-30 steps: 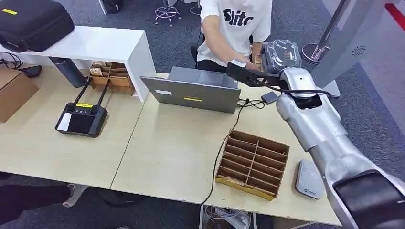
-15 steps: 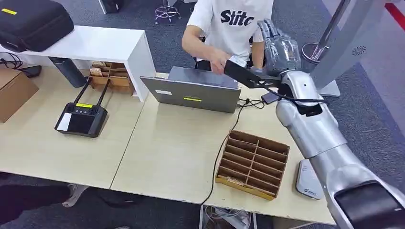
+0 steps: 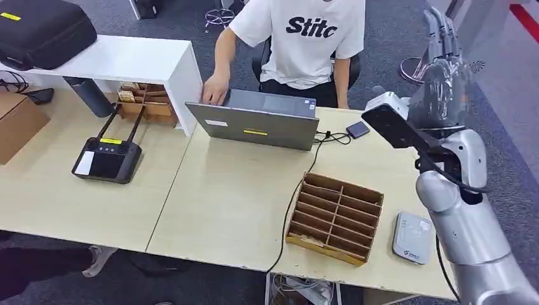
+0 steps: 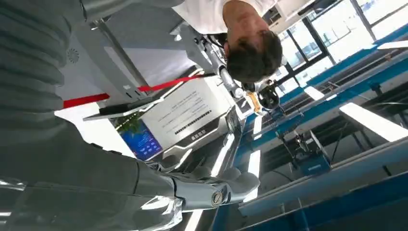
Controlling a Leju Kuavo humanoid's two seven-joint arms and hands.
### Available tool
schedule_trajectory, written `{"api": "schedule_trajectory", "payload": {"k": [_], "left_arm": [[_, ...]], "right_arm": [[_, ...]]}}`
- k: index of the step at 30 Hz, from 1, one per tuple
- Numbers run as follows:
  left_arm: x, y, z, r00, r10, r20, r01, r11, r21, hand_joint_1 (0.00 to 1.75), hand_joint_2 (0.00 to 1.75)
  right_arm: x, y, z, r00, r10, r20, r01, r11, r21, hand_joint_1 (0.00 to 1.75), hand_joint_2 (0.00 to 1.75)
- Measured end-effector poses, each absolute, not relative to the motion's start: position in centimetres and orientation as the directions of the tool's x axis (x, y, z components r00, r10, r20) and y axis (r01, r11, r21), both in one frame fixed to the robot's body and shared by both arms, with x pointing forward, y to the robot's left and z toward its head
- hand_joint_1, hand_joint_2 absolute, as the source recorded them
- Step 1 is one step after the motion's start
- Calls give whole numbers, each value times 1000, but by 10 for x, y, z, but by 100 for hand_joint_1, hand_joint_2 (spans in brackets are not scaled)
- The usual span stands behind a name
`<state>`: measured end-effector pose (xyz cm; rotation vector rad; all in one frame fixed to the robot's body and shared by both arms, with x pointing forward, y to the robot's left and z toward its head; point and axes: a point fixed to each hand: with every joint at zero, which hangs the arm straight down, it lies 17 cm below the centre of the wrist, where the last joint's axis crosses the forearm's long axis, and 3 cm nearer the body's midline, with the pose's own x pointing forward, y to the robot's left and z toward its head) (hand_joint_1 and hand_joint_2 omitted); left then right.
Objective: Pass the card to the sensor for recognition and then transmit it.
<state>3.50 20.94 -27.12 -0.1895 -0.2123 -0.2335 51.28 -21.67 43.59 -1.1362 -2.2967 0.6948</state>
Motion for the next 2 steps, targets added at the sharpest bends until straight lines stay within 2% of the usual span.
{"api": "schedule_trajectory", "payload": {"k": [2], "left_arm": [[35, 209, -271, 951, -206, 229, 246, 956, -162, 0, 175]], "right_arm": [[504, -218, 439, -555, 811, 186, 586, 539, -605, 0, 175]]}}
